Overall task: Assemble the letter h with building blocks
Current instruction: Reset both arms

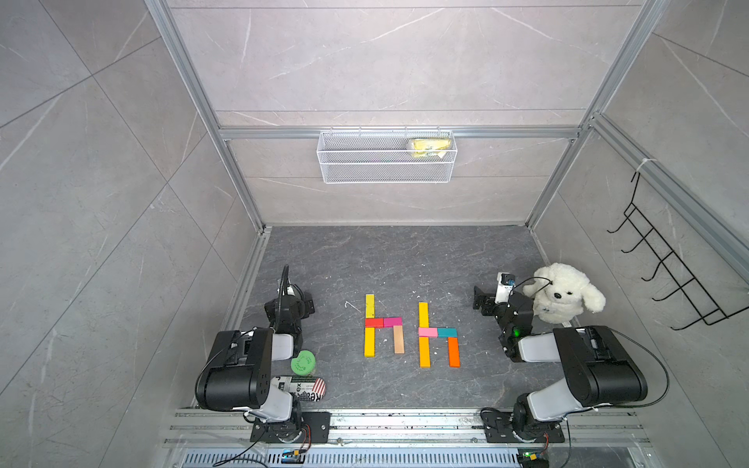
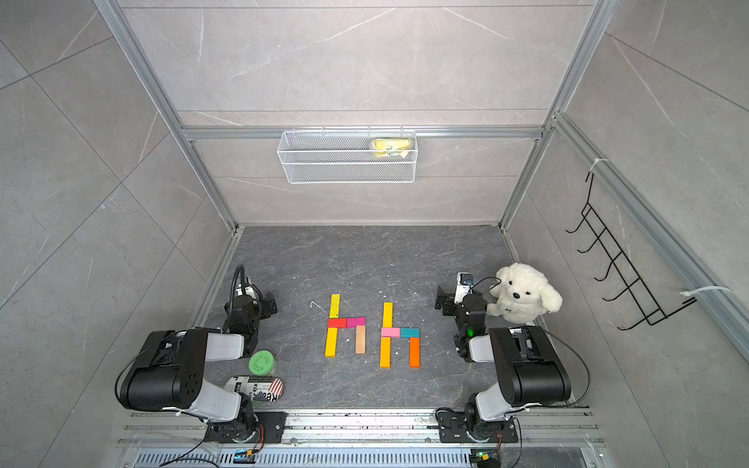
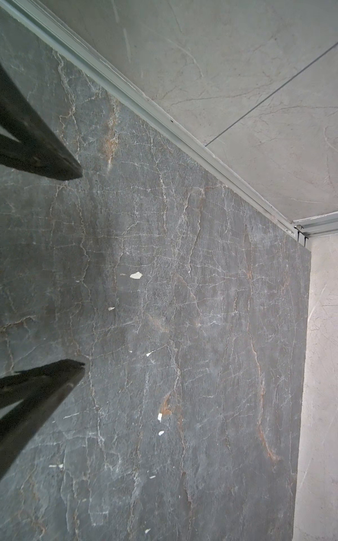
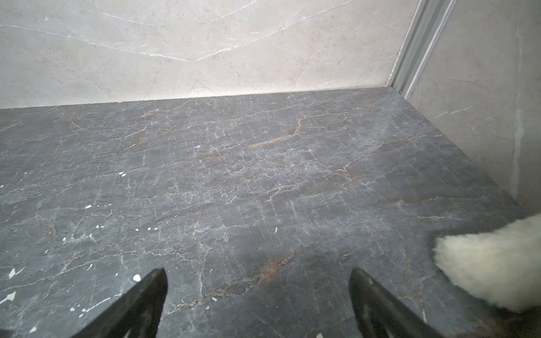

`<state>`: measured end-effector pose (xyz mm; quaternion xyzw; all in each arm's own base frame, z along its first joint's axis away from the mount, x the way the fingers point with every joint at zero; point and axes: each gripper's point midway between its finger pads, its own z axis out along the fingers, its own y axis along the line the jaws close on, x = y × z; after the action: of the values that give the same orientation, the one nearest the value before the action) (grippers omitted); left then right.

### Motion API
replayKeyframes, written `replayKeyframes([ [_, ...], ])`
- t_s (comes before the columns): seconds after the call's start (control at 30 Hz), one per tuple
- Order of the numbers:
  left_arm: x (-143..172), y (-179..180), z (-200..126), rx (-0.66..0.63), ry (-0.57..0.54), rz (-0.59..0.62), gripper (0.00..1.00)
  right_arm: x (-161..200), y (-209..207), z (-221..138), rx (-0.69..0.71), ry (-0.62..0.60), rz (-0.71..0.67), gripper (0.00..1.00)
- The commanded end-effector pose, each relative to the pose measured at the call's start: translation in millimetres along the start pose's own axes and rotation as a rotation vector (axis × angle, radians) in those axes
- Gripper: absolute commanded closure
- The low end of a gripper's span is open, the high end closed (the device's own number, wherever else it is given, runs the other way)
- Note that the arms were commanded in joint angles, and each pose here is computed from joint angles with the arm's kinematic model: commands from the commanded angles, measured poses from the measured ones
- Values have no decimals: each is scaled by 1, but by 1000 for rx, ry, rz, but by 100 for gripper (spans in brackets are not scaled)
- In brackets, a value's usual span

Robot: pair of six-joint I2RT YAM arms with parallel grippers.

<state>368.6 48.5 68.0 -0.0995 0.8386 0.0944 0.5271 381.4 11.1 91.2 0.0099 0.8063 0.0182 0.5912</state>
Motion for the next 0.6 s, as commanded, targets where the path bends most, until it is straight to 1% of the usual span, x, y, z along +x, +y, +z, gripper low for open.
replayKeyframes([
  [0.0,-23,-3,-1,14,-80,-8,0,-7,2,0,-11,-29,5,0],
  [0.2,-22,-3,-1,14,-77,-5,0,-7,3,0,-13,-27,1,0],
  [0.4,-23,-4,0,16,-76,-5,0,-5,23,5,-127,12,-42,0],
  [0.57,-23,-4,0,17,-75,-6,0,-6,23,6,-131,12,-43,0],
])
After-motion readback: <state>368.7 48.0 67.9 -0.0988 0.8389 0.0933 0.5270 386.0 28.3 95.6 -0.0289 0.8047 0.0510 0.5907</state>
